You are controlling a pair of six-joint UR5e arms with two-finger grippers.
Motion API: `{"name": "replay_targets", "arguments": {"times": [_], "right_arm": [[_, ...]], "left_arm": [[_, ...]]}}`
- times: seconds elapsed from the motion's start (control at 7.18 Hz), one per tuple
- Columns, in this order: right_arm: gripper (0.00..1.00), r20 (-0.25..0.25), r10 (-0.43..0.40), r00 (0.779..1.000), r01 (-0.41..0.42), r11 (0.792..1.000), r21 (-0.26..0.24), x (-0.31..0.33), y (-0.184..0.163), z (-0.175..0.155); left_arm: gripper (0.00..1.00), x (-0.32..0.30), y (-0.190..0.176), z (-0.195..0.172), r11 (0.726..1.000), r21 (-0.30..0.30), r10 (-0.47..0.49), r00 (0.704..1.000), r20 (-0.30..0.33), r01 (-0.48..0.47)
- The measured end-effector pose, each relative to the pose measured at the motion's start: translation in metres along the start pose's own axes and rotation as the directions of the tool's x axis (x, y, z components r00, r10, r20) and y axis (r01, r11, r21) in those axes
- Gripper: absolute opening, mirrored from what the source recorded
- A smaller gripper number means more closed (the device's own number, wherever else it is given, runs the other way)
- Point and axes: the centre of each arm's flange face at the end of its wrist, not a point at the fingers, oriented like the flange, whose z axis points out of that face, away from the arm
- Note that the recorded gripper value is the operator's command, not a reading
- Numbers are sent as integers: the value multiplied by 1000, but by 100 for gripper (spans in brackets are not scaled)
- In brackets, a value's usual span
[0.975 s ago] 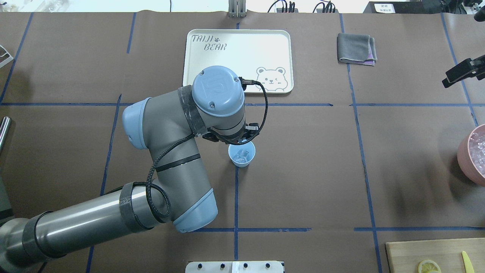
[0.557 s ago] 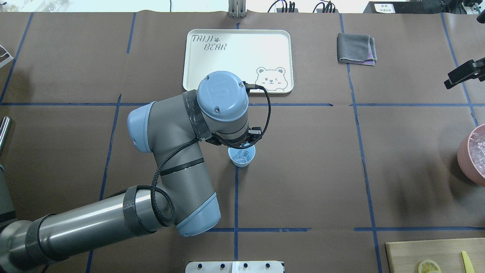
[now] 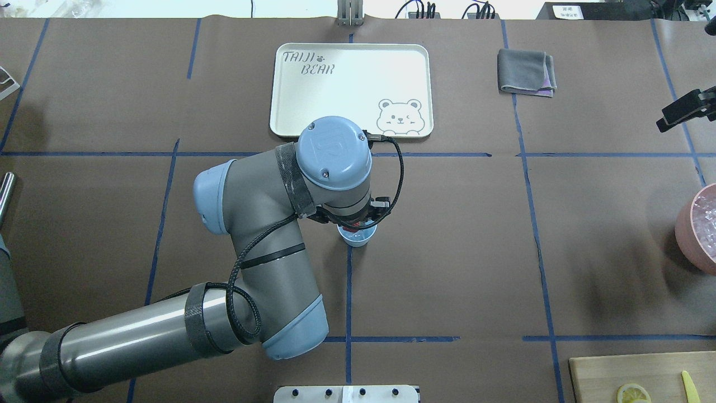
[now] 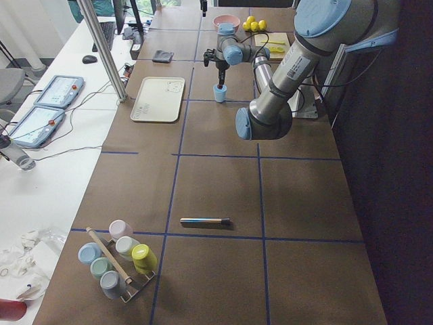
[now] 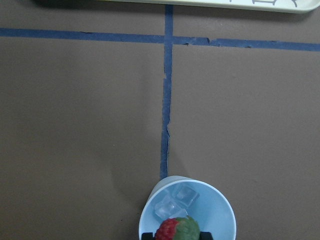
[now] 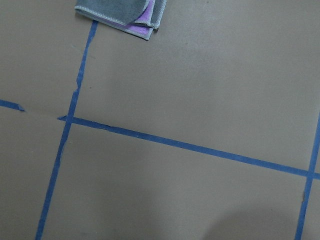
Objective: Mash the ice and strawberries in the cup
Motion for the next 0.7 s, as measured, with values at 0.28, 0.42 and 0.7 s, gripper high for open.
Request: {"name": "replay_targets", "arguments": {"times": [0.28,0.42,0.7], "right_arm": [[99,0,1,1000,-1,1000,0,1,0,0],[99,-1,5,1000,-5,1000,-1,4,1,0],[99,20,12,1000,-12,1000,-18,41,11,7]], "left_arm": [[53,3,4,0,1000,-4,6,1000,-4,-6],[61,2,4,-2,1000,-2,7,1000,-6,-7],[94,-16,-20,-15,1000,25,-5,1000,-3,5]]}}
